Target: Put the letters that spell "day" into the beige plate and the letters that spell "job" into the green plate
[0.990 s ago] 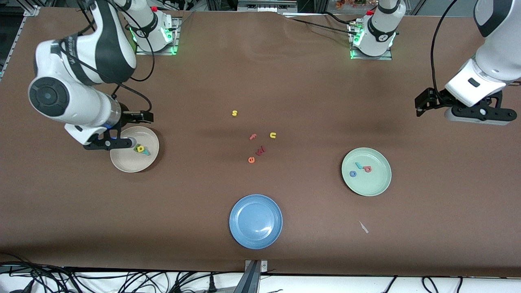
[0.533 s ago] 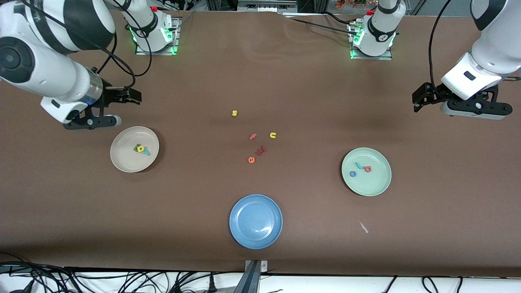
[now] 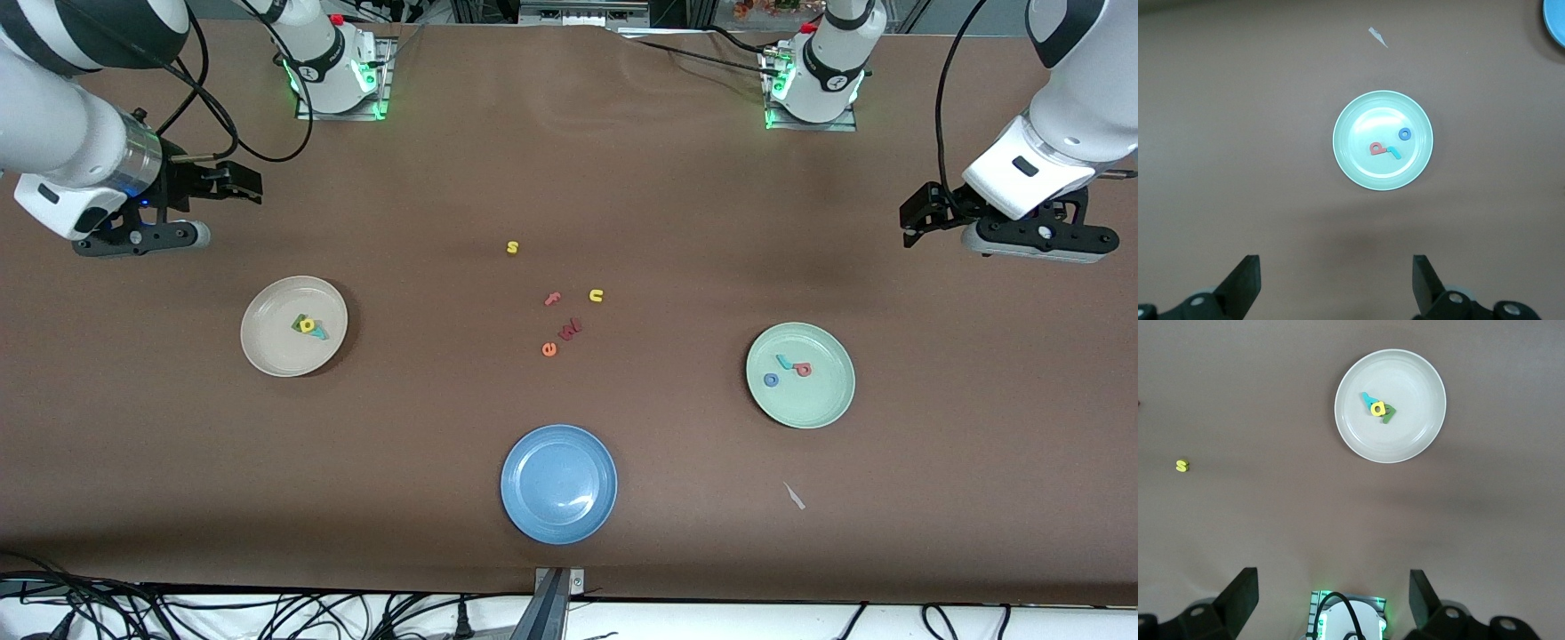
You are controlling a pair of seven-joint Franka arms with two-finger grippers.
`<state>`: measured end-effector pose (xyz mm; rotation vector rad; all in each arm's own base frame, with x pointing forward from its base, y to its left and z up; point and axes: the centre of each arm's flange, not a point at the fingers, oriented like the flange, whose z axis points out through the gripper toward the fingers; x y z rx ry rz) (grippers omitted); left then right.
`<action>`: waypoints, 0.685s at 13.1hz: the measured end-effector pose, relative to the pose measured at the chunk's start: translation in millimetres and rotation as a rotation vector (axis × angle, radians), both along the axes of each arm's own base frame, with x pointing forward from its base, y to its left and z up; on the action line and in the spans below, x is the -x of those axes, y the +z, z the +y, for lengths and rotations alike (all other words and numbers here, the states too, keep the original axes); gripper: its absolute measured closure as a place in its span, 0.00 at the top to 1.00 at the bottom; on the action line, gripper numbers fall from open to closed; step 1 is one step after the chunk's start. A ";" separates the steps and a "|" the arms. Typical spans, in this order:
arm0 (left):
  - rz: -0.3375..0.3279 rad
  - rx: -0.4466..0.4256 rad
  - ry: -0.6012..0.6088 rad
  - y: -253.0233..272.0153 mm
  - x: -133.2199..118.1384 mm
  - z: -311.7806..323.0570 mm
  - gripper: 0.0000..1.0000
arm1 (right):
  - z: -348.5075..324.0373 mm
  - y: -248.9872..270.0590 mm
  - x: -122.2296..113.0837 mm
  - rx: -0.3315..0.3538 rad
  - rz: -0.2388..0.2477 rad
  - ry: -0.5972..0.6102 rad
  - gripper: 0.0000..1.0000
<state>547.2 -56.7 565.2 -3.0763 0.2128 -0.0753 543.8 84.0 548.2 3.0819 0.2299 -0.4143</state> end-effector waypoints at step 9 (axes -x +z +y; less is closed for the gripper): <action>-0.003 0.001 -0.006 -0.6 -5.0 -3.2 1.00 | -16.5 12.3 0.9 0.012 -0.019 0.125 1.00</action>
